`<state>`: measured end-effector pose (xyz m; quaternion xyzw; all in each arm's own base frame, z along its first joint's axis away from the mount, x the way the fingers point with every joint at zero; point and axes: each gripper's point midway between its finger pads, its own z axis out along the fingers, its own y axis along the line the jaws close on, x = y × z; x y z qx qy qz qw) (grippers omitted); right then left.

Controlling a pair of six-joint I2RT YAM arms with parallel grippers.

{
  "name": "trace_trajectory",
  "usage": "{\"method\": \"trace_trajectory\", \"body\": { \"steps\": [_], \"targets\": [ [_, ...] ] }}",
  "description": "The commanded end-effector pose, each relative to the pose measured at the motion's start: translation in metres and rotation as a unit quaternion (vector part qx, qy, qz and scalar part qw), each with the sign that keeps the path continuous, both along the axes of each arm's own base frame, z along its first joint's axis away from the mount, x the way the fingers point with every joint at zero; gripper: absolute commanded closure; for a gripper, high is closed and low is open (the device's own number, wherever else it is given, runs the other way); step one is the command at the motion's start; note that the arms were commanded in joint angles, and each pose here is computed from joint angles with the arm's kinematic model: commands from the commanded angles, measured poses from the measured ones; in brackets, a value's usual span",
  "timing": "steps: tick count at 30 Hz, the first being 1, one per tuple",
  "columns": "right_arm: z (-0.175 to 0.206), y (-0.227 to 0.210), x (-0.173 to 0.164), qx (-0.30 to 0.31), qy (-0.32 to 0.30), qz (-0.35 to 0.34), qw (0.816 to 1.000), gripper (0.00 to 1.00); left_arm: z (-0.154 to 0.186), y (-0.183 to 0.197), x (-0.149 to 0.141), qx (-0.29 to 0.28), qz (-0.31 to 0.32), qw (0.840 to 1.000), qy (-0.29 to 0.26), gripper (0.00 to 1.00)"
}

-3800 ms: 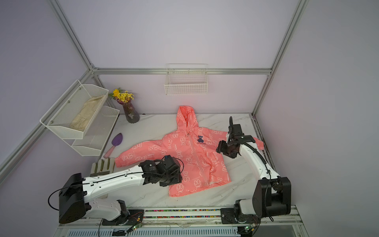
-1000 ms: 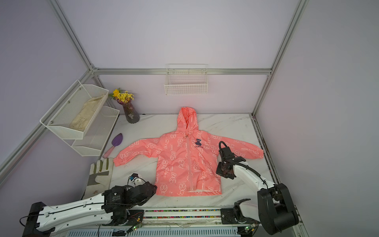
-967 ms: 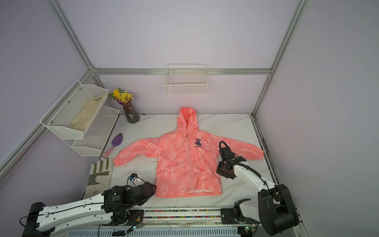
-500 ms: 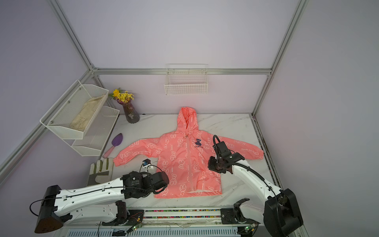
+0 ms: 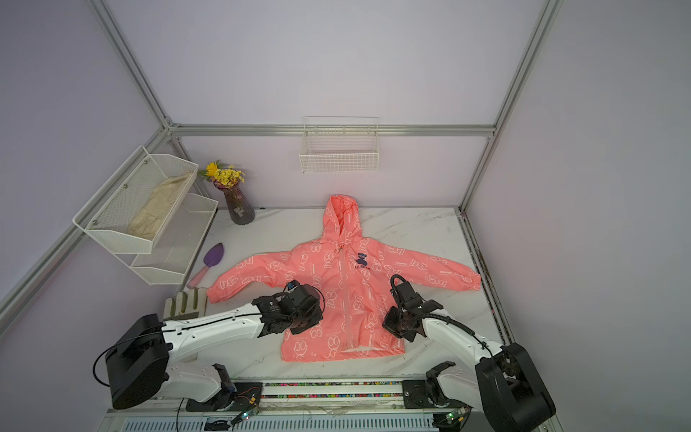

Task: Unzip the jacket
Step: Flatten out the jacket at the center of the board.

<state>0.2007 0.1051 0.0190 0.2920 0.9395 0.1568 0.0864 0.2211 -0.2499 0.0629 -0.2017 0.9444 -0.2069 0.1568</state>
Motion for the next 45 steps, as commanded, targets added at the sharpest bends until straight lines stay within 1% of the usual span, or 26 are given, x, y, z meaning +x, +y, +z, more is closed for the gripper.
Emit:
{"method": "trace_trajectory", "body": {
  "steps": [1,2,5,8,11,13,14,15,17,18,19,20,21,22,24,25,26,27,28,30,33,36,38,40,42,45],
  "targets": [
    [-0.015,-0.045,0.006,-0.051,0.015,-0.109,0.993,1.00,-0.028,-0.001,-0.005,-0.010,-0.020,0.999,0.027,0.95],
    [-0.015,-0.054,0.009,-0.054,0.015,-0.118,0.991,1.00,-0.035,0.001,-0.006,-0.006,-0.019,0.999,0.035,0.95],
    [-0.013,-0.098,0.022,-0.053,0.012,-0.174,0.983,1.00,-0.054,0.007,-0.009,-0.001,-0.017,0.998,0.053,0.97],
    [0.003,-0.127,0.043,-0.044,-0.011,-0.204,0.978,1.00,-0.067,0.009,-0.010,-0.004,-0.015,0.998,0.066,1.00],
    [0.026,-0.126,0.067,-0.034,-0.042,-0.176,0.983,1.00,-0.063,0.007,-0.005,0.004,-0.025,0.998,0.056,1.00],
    [0.048,-0.111,0.088,0.004,-0.094,-0.139,0.986,1.00,-0.047,0.004,0.008,0.016,-0.041,0.999,0.029,1.00],
    [0.060,-0.105,0.097,0.011,-0.120,-0.120,0.985,0.98,-0.036,0.003,0.015,0.024,-0.048,0.999,0.012,1.00],
    [0.073,-0.100,0.107,0.005,-0.148,-0.099,0.984,0.93,-0.024,0.002,0.024,0.036,-0.055,0.998,-0.008,0.95],
    [0.095,-0.091,0.131,-0.011,-0.200,-0.055,0.978,0.84,0.001,0.005,0.044,0.065,-0.061,0.995,-0.042,0.78],
    [0.102,-0.085,0.144,-0.005,-0.219,-0.032,0.975,0.75,0.013,0.006,0.056,0.080,-0.060,0.993,-0.060,0.68],
    [0.104,-0.076,0.159,0.016,-0.231,-0.013,0.973,0.67,0.023,0.010,0.067,0.097,-0.056,0.991,-0.070,0.52],
    [0.099,-0.068,0.170,0.034,-0.229,0.008,0.973,0.62,0.030,0.011,0.078,0.107,-0.057,0.990,-0.077,0.41],
    [0.095,-0.053,0.185,0.059,-0.221,0.042,0.973,0.59,0.036,0.013,0.092,0.112,-0.058,0.989,-0.081,0.33],
    [0.085,-0.042,0.197,0.067,-0.199,0.075,0.975,0.56,0.038,0.015,0.104,0.116,-0.056,0.989,-0.077,0.27],
    [0.067,-0.017,0.214,0.053,-0.165,0.144,0.974,0.52,0.044,0.015,0.130,0.115,-0.054,0.989,-0.076,0.22],
    [0.059,-0.007,0.225,0.035,-0.157,0.167,0.973,0.50,0.046,0.015,0.144,0.116,-0.058,0.989,-0.076,0.20],
    [0.052,-0.002,0.233,0.023,-0.154,0.176,0.972,0.48,0.046,0.015,0.156,0.119,-0.059,0.988,-0.077,0.18],
    [0.046,0.003,0.239,0.024,-0.151,0.181,0.972,0.47,0.046,0.017,0.169,0.125,-0.060,0.987,-0.079,0.18],
    [0.041,0.009,0.247,0.038,-0.153,0.179,0.971,0.47,0.044,0.020,0.183,0.130,-0.058,0.987,-0.080,0.18],
    [0.033,0.019,0.260,0.065,-0.156,0.172,0.970,0.52,0.037,0.026,0.206,0.130,-0.053,0.987,-0.076,0.21],
    [0.016,0.022,0.270,0.064,-0.146,0.163,0.974,0.65,0.023,0.033,0.235,0.107,-0.048,0.991,-0.067,0.32],
    [-0.014,0.002,0.262,0.037,-0.102,0.130,0.986,0.76,0.007,0.039,0.252,0.088,-0.040,0.994,-0.052,0.46],
    [-0.031,-0.023,0.250,0.027,-0.081,0.093,0.992,0.84,-0.003,0.041,0.255,0.082,-0.040,0.995,-0.043,0.52],
    [-0.046,-0.049,0.235,0.055,-0.066,0.035,0.996,0.91,-0.013,0.041,0.251,0.079,-0.040,0.995,-0.035,0.56],
    [-0.052,-0.069,0.224,0.077,-0.064,-0.011,0.995,0.97,-0.024,0.041,0.244,0.072,-0.034,0.996,-0.026,0.57],
    [-0.053,-0.086,0.210,0.059,-0.061,-0.040,0.996,1.00,-0.043,0.045,0.231,0.063,-0.022,0.998,-0.014,0.57]
  ]
}}
